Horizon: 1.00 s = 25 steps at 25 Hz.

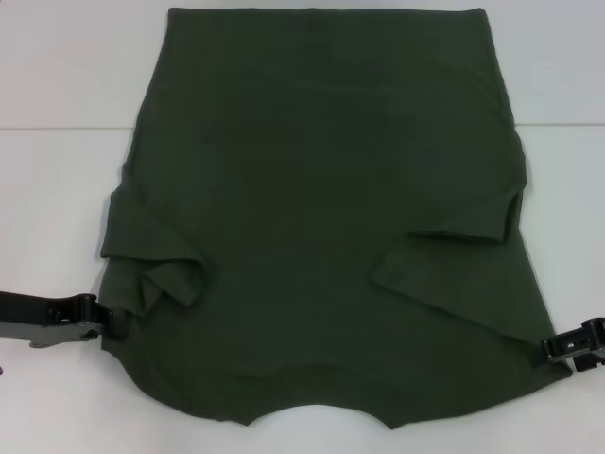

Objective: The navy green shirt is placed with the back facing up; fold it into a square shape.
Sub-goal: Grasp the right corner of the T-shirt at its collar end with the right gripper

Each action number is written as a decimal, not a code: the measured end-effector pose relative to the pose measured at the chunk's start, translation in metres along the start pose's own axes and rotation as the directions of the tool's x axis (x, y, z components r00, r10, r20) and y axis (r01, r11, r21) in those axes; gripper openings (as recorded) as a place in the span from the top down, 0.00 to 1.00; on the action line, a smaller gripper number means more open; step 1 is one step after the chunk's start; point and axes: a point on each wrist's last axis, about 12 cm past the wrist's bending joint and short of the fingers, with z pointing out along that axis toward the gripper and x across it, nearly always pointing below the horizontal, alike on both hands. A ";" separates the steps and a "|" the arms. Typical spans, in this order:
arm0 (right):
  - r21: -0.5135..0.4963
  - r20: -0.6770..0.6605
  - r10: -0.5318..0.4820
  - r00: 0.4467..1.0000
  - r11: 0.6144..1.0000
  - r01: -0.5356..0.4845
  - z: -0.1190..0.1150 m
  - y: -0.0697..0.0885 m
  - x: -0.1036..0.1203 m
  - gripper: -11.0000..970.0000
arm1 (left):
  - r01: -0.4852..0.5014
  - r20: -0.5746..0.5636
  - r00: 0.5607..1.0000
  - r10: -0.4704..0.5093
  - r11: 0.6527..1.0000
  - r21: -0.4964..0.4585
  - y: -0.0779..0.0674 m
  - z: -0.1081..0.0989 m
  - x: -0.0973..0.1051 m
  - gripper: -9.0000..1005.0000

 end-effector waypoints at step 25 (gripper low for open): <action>-0.056 -0.041 -0.077 0.996 0.996 0.074 0.022 0.028 -0.012 0.17 | 0.001 -0.001 1.000 -0.001 1.000 0.004 0.000 0.000 0.000 0.96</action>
